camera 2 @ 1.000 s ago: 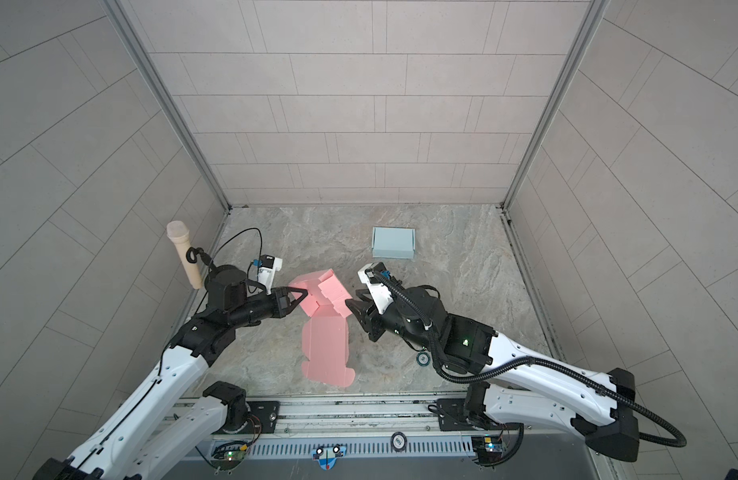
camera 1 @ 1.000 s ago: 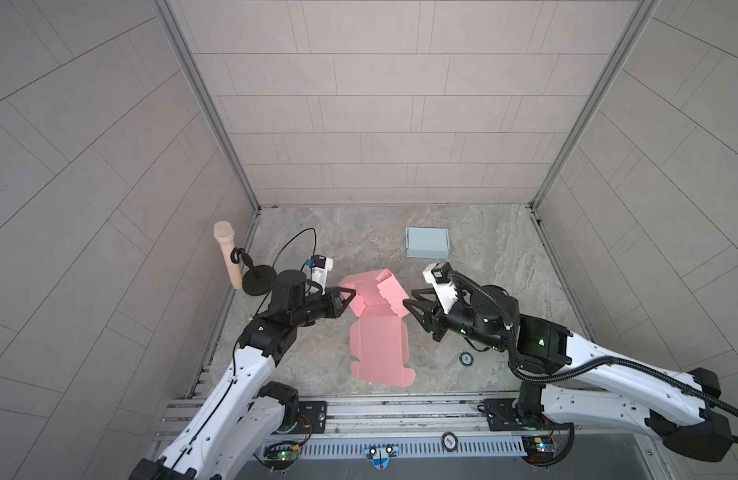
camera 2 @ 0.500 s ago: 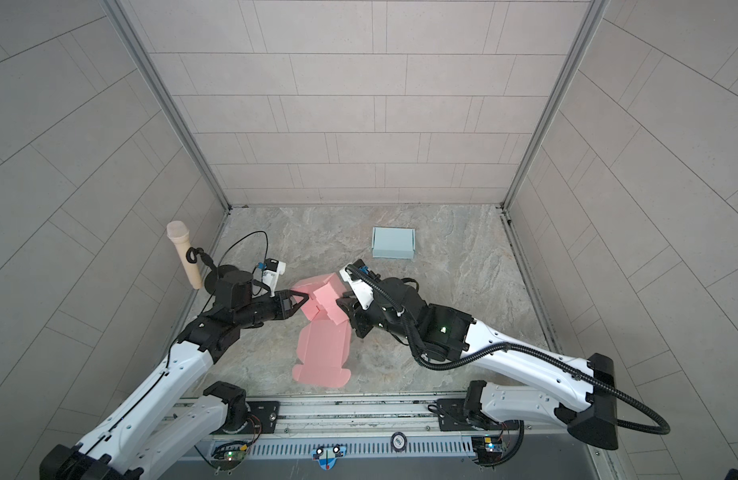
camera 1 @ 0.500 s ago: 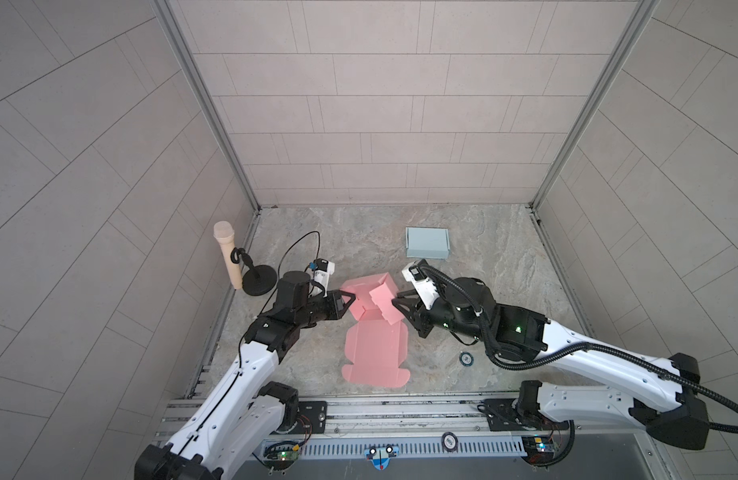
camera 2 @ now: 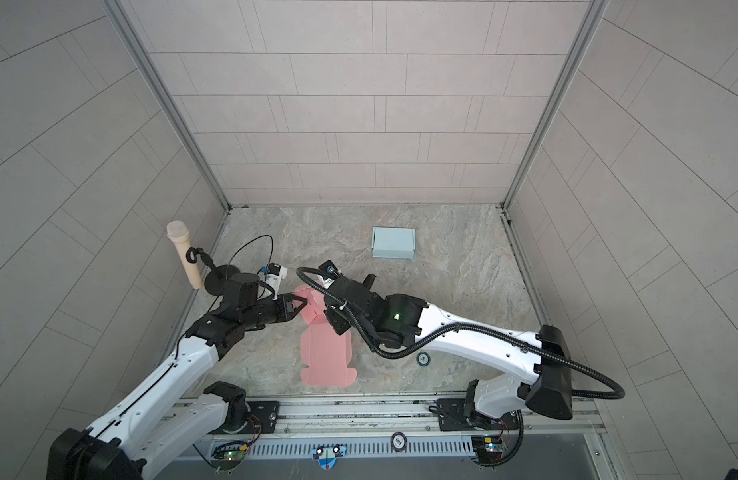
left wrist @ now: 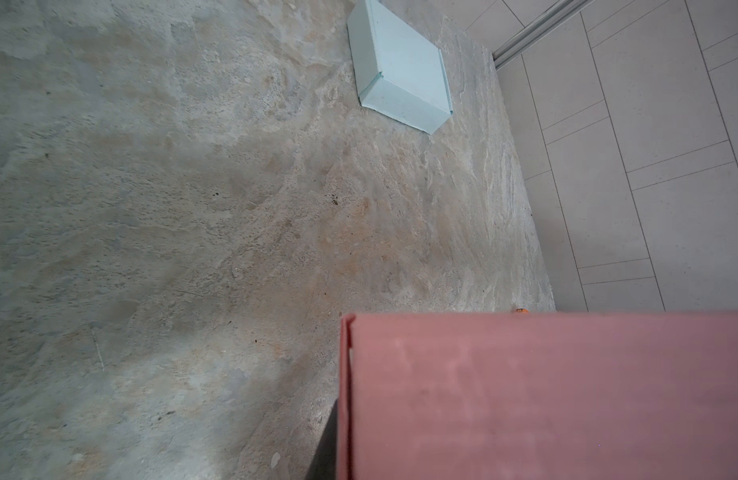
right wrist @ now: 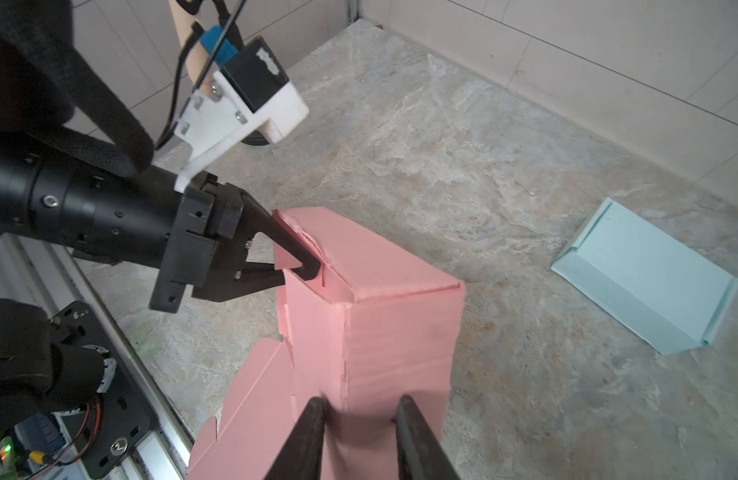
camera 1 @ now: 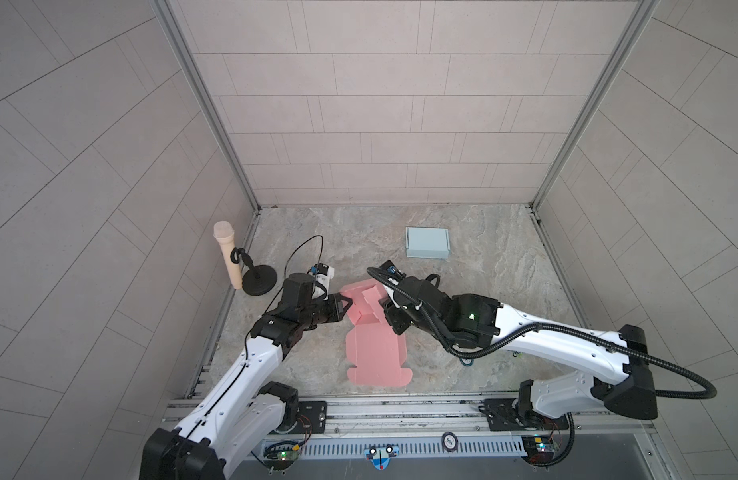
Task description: Fold the paper box
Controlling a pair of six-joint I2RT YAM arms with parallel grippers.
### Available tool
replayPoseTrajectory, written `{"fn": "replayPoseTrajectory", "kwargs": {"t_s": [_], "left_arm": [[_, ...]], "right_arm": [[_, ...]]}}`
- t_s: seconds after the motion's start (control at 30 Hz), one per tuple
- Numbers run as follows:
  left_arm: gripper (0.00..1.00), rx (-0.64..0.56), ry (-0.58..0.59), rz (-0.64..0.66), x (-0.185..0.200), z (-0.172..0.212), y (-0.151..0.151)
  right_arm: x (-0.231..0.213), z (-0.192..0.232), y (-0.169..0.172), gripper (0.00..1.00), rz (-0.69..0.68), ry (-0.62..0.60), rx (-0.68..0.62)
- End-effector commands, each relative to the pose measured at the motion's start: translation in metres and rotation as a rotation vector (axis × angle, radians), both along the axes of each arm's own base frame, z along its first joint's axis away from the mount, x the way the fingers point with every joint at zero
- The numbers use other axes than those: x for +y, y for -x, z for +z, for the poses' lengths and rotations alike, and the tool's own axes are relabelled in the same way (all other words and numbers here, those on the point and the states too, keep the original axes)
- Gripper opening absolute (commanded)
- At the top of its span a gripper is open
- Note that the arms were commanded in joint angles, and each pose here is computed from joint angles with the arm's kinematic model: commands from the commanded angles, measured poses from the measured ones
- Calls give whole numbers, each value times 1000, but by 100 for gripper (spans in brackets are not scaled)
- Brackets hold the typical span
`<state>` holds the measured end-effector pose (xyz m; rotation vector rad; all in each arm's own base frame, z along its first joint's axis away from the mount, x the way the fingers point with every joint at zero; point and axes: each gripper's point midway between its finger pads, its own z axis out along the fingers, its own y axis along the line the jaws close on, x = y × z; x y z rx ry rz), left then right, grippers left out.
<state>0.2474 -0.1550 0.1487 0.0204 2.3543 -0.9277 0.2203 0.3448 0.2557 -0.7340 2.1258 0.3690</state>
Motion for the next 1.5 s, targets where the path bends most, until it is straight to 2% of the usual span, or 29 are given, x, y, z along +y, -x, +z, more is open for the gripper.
{"fn": "replayPoseTrajectory", "kwargs": {"t_s": [0.0,0.3,0.57,0.73,0.87,0.97,1.1,1.23,1.47], "left_arm": [[10,-33,7,-27,-4,3,-1],[11,-19,-2,-22,-1,-4,5],[10,-23,13,-15,-2,-2,4],[10,-26,29,-15,-3,0,5],[10,-30,32,-15,-3,1,6],[10,-29,34,-17,-3,0,6],[10,-27,36,-18,-3,-2,7],[9,-25,38,-24,-4,-2,8],[9,-25,51,-28,-6,-2,7]], "right_arm": [[-12,-5,-7,35,-98,100,-41],[0,-16,-13,36,-219,280,-119],[6,-10,-20,35,-316,471,-239],[7,-11,-25,29,-352,491,-282],[10,-19,-32,35,-369,511,-289],[11,-25,-35,36,-381,509,-289],[10,-29,-39,23,-396,519,-292],[10,-29,-41,18,-408,527,-307],[11,-26,-50,27,-448,559,-347]]}}
